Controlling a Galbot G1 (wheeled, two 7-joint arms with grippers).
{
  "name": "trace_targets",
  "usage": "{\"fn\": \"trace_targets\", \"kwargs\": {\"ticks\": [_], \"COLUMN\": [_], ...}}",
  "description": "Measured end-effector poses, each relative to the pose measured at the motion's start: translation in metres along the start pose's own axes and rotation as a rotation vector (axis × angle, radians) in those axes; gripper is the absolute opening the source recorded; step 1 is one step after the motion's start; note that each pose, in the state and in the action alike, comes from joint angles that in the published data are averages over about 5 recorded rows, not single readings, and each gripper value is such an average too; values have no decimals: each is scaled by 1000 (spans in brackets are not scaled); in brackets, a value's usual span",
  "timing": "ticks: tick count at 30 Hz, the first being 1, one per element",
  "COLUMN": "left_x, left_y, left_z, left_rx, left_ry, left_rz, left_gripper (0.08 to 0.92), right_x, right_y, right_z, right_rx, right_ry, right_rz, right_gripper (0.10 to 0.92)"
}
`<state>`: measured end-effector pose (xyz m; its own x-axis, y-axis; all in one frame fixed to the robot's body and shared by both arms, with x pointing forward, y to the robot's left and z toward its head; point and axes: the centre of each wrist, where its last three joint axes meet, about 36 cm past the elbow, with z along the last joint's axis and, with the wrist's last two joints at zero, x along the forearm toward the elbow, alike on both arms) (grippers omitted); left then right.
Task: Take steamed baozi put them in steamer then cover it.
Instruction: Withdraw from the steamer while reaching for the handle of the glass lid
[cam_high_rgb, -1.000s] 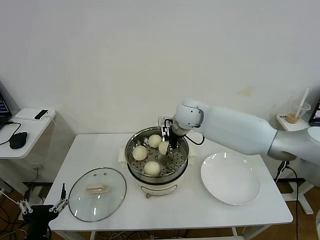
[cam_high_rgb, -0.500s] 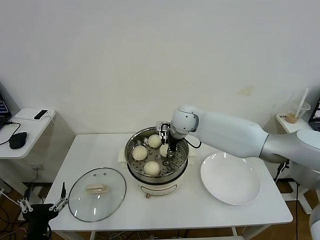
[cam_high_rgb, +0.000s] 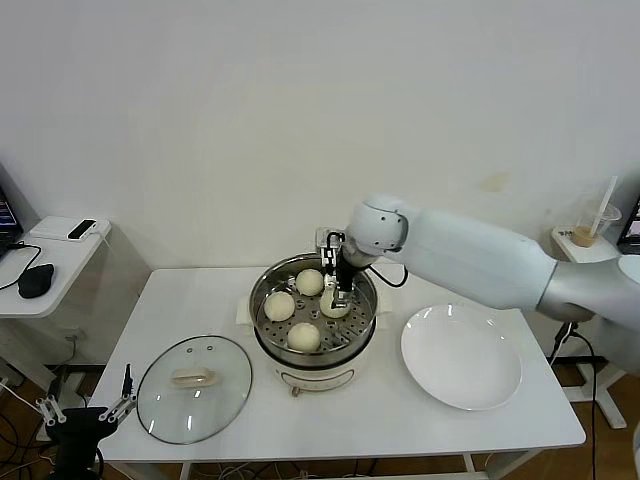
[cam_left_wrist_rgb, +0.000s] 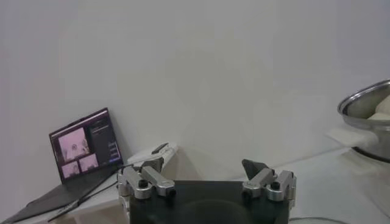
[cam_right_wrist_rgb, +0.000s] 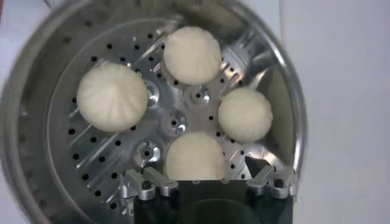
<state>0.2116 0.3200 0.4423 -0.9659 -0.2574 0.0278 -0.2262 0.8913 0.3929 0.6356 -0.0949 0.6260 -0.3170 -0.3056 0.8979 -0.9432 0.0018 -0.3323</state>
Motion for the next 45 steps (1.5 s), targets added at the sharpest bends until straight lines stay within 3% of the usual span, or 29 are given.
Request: {"fn": "trace_targets", "kwargs": {"ticks": [11, 24, 30, 36, 45], "left_x": [-4, -8, -9, -12, -11], "left_y": [-2, -13, -18, -19, -20], "left_z": [4, 11, 22, 44, 89], "left_rx": [5, 50, -12, -220, -686], "left_ry": [-1, -23, -26, -49, -101], "left_rz": [-7, -18, -13, -30, 34], "left_gripper": [823, 823, 823, 823, 823], "right_x": [8, -26, -34, -37, -33], "right_y": [34, 121, 166, 222, 306], "right_z": [42, 114, 158, 206, 254], "right_rx": [-109, -309, -441, -592, -771], "right_ry": [-248, -652, -815, -863, -771], "right_rz": [258, 669, 829, 968, 1143], "right_gripper": [823, 823, 823, 823, 823]}}
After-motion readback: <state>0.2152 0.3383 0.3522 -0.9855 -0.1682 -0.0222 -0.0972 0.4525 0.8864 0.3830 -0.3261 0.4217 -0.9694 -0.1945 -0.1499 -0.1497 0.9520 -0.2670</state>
